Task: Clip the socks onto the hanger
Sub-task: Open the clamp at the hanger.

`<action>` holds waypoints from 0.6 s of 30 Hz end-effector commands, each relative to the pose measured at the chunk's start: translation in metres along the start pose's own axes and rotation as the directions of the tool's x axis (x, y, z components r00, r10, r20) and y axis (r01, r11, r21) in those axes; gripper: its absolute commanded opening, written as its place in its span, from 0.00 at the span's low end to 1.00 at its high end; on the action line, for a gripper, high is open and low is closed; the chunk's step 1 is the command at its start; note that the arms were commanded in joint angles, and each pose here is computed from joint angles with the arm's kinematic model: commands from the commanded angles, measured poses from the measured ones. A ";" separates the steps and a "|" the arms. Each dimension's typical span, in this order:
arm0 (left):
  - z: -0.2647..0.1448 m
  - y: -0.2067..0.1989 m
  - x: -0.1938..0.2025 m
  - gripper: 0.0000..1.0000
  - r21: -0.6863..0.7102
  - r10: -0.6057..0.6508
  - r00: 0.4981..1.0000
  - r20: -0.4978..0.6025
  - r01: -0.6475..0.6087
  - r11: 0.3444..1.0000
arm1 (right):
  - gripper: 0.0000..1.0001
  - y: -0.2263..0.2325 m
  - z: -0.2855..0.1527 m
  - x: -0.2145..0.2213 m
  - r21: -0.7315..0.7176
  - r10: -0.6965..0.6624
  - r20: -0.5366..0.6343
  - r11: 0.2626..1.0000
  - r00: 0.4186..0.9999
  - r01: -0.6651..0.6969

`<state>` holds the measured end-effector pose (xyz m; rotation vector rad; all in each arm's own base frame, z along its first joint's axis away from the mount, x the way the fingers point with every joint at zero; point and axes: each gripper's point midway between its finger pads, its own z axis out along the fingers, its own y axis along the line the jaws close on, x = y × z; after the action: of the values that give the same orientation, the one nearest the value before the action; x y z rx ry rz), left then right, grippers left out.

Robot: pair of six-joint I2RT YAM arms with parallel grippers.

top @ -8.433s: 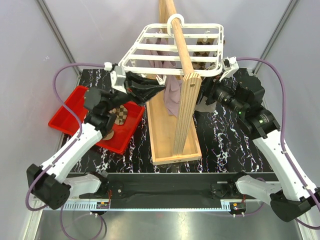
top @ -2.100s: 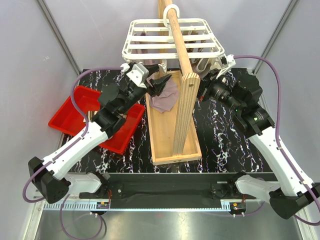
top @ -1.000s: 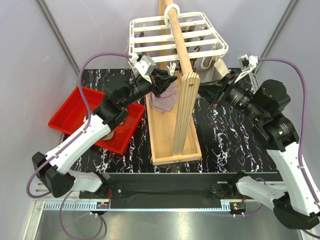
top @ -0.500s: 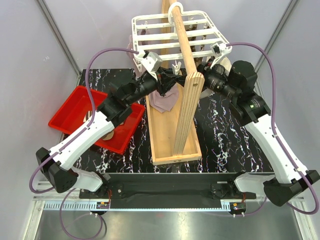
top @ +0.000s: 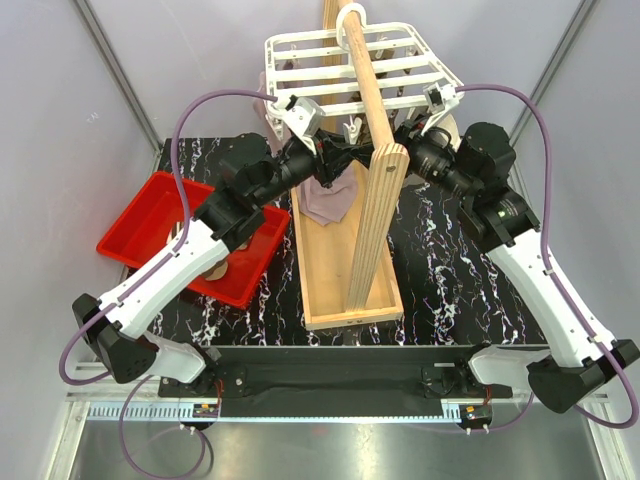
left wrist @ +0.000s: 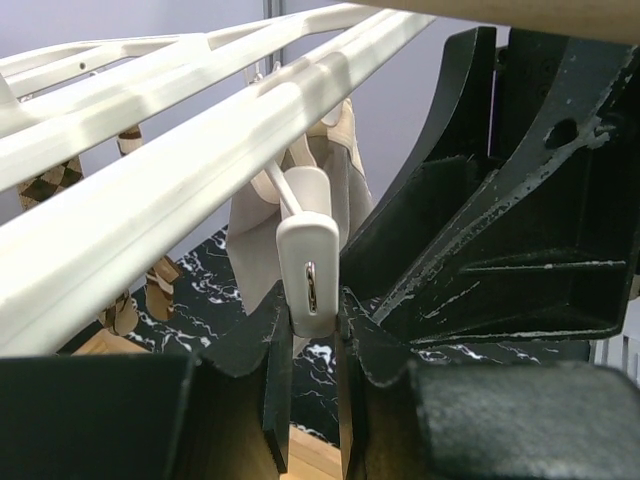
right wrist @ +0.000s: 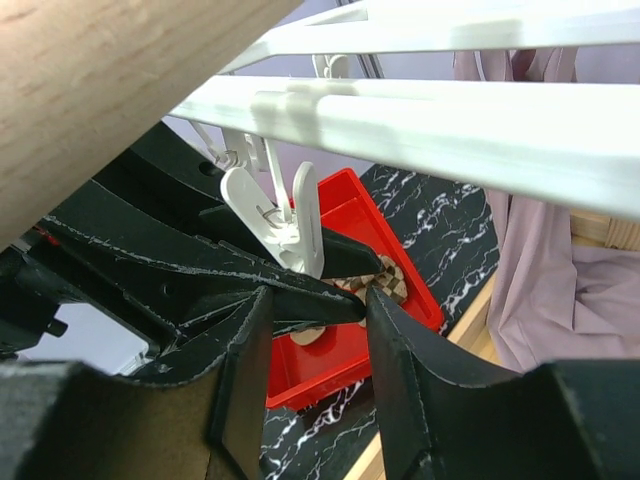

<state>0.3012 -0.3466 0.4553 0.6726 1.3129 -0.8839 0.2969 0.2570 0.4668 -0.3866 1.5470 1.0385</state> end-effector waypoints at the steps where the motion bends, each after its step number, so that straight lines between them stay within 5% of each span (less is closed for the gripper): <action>1: 0.003 0.002 0.032 0.00 -0.018 -0.046 0.992 -0.114 0.045 0.999 | 0.47 0.029 -0.010 -0.046 -0.075 -0.064 0.179 0.994 0.982 0.078; 18: 0.002 -0.002 0.037 0.00 -0.004 -0.049 0.991 -0.125 0.049 0.999 | 0.59 0.039 -0.009 -0.056 -0.115 -0.047 0.205 0.991 0.978 0.071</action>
<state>0.3014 -0.3469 0.4500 0.6706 1.3393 -0.8760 0.2775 0.2491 0.5170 -0.3813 1.3375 1.0800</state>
